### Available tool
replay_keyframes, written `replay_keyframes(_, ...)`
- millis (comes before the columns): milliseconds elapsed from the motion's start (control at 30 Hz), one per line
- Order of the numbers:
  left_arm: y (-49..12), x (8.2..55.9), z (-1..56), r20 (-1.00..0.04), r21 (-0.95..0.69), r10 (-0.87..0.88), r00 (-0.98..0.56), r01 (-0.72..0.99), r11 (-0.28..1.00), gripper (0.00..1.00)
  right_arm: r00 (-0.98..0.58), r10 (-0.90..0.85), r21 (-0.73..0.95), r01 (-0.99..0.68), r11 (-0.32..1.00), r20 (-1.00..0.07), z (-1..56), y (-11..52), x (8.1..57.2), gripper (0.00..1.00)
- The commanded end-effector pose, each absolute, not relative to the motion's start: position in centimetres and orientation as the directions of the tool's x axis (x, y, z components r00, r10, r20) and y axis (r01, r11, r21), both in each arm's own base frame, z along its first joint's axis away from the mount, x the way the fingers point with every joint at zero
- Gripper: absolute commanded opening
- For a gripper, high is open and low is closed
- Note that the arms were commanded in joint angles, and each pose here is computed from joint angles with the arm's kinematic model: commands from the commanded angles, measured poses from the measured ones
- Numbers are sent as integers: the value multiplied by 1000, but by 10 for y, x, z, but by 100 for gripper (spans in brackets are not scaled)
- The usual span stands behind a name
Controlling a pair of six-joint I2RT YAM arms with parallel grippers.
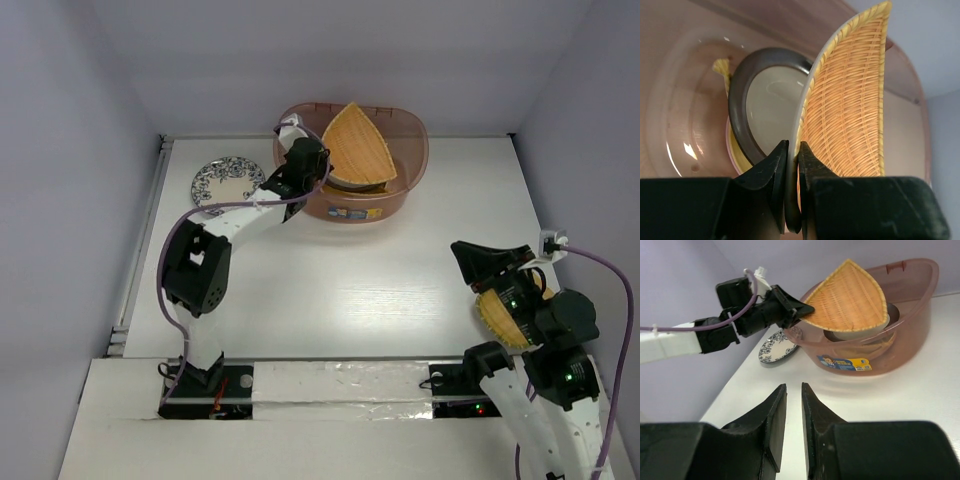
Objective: Place the plates into the plastic bin on the countertop
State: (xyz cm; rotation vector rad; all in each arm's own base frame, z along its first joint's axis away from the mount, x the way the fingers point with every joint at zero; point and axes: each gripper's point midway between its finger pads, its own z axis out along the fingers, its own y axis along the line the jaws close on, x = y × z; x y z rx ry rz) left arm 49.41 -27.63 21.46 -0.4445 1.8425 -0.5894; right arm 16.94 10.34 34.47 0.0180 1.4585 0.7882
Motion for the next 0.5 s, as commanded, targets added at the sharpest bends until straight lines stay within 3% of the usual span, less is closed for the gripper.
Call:
replay_keyframes(0,-288,513,256,-744,-638,-597,-300,54,768,0,-65,485,449,-504,738,-872,357,108,168,24)
replay_keyframes(33,-286,516,246,-745,-625,-582,-327,35,780,0,-65,485,449,-502,739,-872,356,108,168,24)
replay_keyframes(133,-291,523,231,-753,-596,-550,-362,20,803,17,-70,483,451,-495,743,-873,354,107,169,25)
replay_keyframes(167,-290,524,227,-757,-587,-543,-364,15,809,28,-67,485,452,-491,745,-872,354,106,169,25)
replay_keyframes(267,-282,526,220,-765,-575,-538,-354,-2,818,43,-65,486,452,-489,746,-872,355,106,169,25)
replay_keyframes(467,-271,518,241,-789,-566,-535,-302,18,824,54,-45,488,447,-480,755,-872,362,102,167,25)
